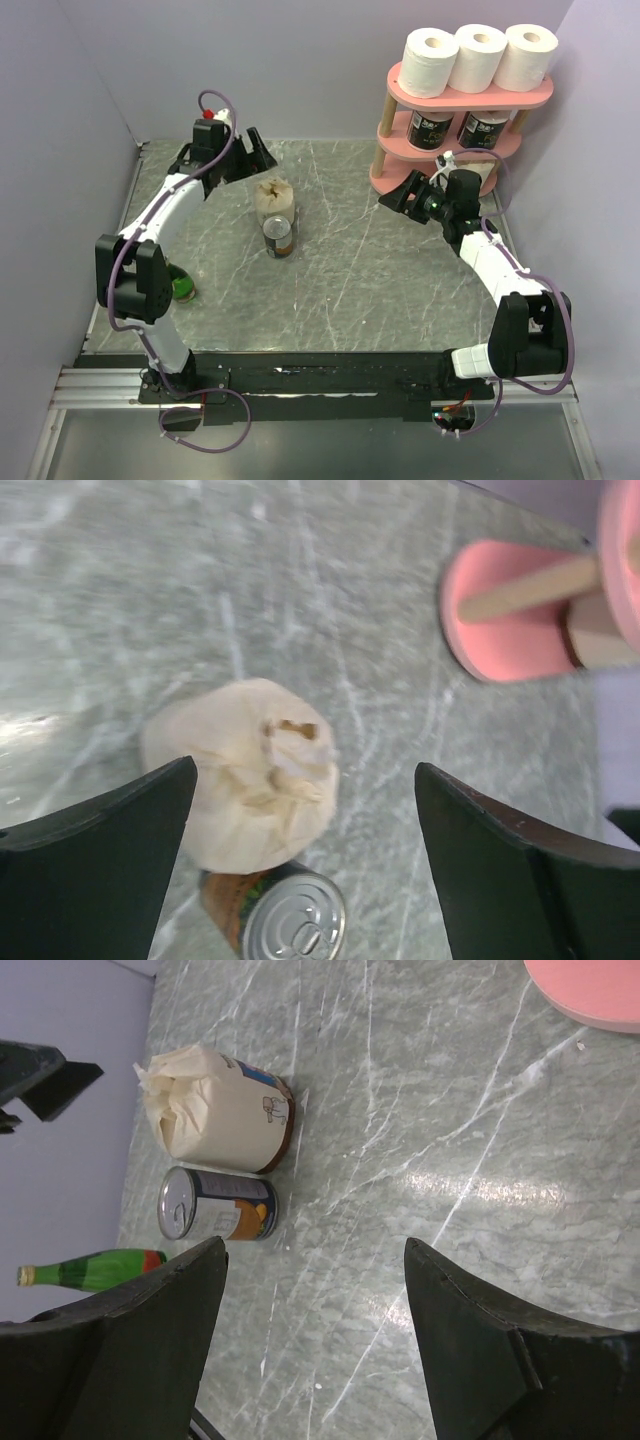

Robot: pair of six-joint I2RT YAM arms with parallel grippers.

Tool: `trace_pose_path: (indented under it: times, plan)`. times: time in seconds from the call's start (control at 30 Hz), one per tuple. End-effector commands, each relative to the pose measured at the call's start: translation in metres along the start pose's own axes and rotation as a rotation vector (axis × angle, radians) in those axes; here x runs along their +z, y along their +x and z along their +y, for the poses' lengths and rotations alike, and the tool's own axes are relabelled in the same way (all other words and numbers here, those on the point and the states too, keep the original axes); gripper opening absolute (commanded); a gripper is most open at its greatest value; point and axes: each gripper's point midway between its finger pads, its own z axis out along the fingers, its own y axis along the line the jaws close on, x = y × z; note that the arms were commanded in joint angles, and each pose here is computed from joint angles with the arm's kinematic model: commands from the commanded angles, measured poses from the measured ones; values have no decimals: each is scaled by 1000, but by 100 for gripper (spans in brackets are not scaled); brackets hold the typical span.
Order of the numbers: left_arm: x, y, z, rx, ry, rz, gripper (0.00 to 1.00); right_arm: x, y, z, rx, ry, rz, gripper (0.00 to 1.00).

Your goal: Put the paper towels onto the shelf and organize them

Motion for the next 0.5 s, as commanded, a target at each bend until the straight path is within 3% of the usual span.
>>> trace_pose_path:
  times: [0.0, 0.23, 0.47]
  plan:
    - [-7, -15, 25, 17, -203, -30, 95, -9, -11, 9, -40, -15, -41, 79]
    - [9, 11, 48, 29, -298, 22, 87, -11, -11, 8, -49, -8, -47, 79]
    - [23, 25, 56, 23, -302, 65, 89, -11, -12, 8, -52, -8, -48, 79]
